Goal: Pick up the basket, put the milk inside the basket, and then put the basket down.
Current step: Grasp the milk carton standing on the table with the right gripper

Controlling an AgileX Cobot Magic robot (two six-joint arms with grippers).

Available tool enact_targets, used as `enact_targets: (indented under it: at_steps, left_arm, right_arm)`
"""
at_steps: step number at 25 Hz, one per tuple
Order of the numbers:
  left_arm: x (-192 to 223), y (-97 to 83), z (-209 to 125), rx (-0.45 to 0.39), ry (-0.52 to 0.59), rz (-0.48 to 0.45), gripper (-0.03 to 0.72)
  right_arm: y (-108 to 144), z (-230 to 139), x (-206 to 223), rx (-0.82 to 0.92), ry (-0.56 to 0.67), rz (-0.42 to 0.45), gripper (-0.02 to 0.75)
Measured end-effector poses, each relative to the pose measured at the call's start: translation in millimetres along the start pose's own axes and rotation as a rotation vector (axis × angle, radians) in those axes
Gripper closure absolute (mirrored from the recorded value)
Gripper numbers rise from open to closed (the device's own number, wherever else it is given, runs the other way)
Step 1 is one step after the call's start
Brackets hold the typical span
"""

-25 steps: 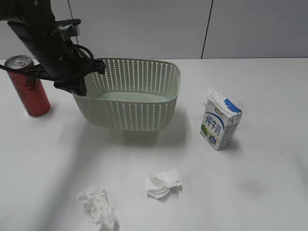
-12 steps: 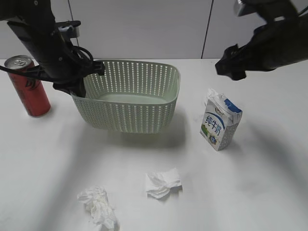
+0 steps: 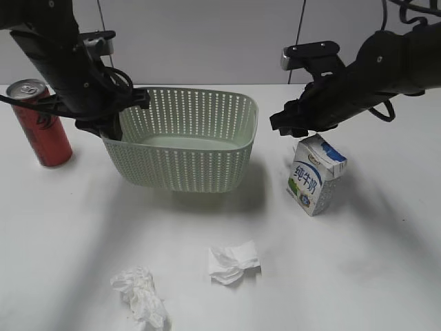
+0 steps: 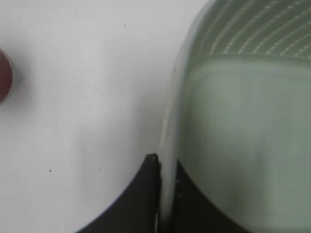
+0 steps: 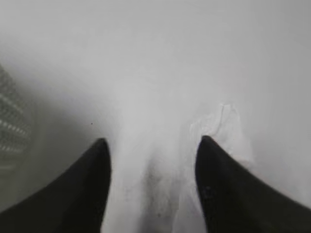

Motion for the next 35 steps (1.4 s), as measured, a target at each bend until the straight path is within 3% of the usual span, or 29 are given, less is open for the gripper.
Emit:
enact_targets:
  at_steps: [3,5,7,14,17,21,22,25,29,35]
  left_arm:
    - [0.0,0.2,-0.3,0.0,0.002,0.001,0.685]
    - [0.0,0.2,-0.3,0.0,0.002,0.001,0.685]
    - [0.0,0.2,-0.3,0.0,0.002,0.001,0.685]
    - [0.0,0.4,-0.2,0.001,0.001,0.002,0.685]
    - [0.0,0.2,-0.3,0.0,0.002,0.002,0.685]
    - [0.0,0.2,-0.3,0.0,0.002,0.002,0.685]
    - [0.0,0.2,-0.3,0.0,0.002,0.002,0.685]
    - [0.0,0.2,-0.3,-0.001,0.002,0.002,0.685]
    - [0.0,0.2,-0.3,-0.002,0.002,0.002,0.685]
    - [0.0,0.2,-0.3,-0.003,0.002,0.001,0.685]
  right_arm:
    - [0.2,-0.1,15.7,0.029,0.014,0.009,0.596]
    - [-0.2,2.2,19.2,0.034,0.011,0.01,0.703]
    - [-0.7,4.3,19.4,0.036,0.005,0.009,0.74]
    - [-1.3,7.3,19.0,0.035,-0.005,0.006,0.741]
    - [-1.3,7.1,19.0,0.033,-0.004,0.006,0.64]
    - [-1.4,7.1,19.0,0.032,-0.003,0.006,0.219]
    - [-1.4,7.1,19.0,0.032,-0.003,0.006,0.162]
    - [-1.2,6.8,19.0,0.031,-0.001,0.007,0.11]
    - [0.1,8.3,12.1,0.018,0.008,0.015,0.098]
    - [5.4,22.4,-41.2,-0.058,0.036,0.049,0.101]
Point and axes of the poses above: a point on each arm's last joint axis where the gripper is mounted, x pointing out along that axis toward the gripper, y along the wrist's bending axis when the last joint is at zero, z = x × y, the point moved 7 cm from there along x, pointing out along that axis toward the gripper, and after that the axes turned 13 degrees about -x, right-handed, at the moved point
